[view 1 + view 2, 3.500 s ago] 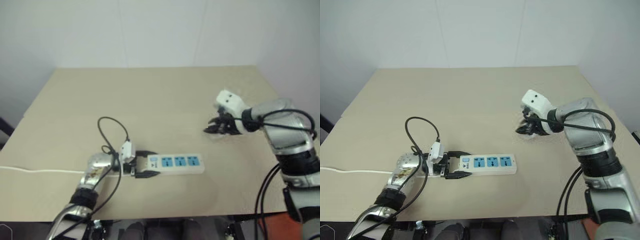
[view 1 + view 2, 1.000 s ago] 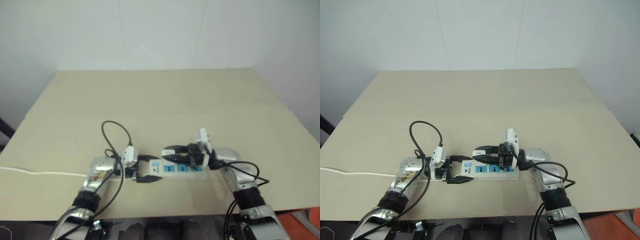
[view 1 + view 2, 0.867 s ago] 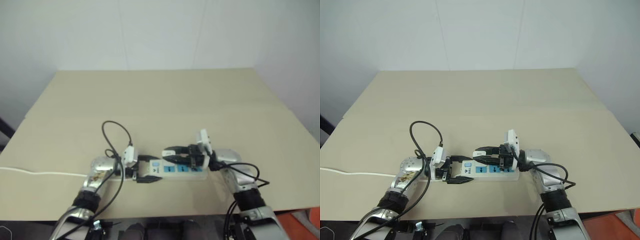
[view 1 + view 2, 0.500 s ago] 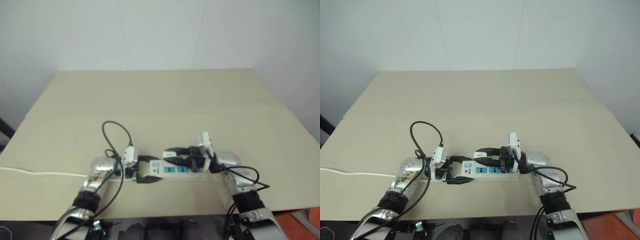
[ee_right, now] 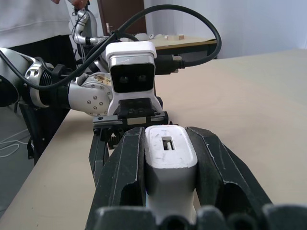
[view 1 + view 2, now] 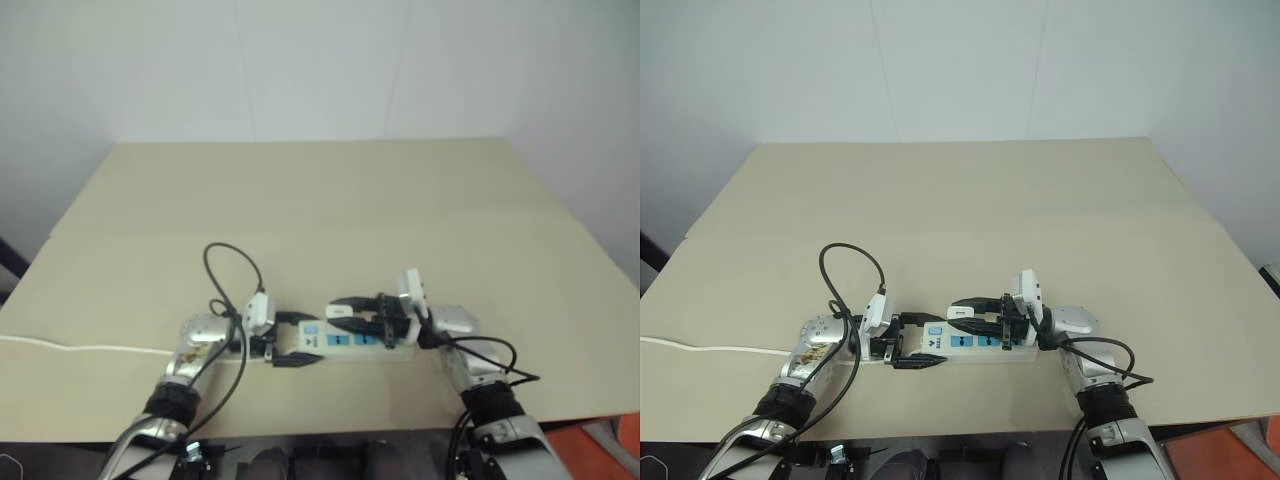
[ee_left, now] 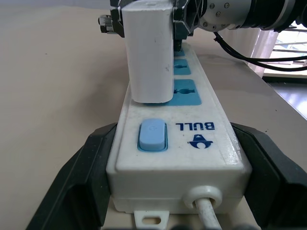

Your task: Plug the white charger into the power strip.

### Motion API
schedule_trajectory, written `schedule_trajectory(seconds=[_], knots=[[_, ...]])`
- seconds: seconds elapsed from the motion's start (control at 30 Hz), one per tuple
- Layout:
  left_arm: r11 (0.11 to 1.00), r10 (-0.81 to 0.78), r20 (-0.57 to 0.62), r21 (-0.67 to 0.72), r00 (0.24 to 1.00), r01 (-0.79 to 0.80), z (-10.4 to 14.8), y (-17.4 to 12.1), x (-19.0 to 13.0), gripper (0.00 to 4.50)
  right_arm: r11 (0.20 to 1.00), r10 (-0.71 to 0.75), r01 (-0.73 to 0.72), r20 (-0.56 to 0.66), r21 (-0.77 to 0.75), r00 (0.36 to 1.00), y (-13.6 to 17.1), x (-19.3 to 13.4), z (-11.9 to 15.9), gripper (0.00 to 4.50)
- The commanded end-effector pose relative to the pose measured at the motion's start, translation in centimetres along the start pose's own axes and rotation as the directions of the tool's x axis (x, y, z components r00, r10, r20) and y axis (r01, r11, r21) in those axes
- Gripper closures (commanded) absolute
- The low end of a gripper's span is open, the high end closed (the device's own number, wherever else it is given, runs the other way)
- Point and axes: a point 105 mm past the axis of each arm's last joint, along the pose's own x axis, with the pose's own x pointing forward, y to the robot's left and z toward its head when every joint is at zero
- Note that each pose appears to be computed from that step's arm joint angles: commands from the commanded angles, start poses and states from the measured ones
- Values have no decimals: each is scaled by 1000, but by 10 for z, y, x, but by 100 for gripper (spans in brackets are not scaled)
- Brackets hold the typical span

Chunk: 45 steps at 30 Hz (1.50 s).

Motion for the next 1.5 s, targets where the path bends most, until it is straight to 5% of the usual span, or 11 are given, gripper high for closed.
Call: schedule_trajectory(seconds=[0.03,0.63,0.97,1.13,1.27,1.5], knots=[[1000,-2,11,25,1000,1,7,0,-2,123,997,32,-25,-93,72,995,12,-5,-29,336],[1000,0,11,21,1000,0,8,-1,-2,123,995,1,12,-126,98,992,8,-6,-37,336],[1000,-2,10,22,1000,2,6,-1,-1,123,999,-7,12,-123,39,992,8,-10,-33,1],[1000,18,12,7,1000,-18,6,3,0,123,1000,-12,15,-129,22,992,7,-13,-32,1],[1000,12,60,26,998,-13,16,5,0,3,1000,-18,20,-131,12,991,4,-18,-28,0],[998,16,116,66,993,-24,54,1,-21,3,995,-34,23,-116,-98,993,3,-45,13,0]])
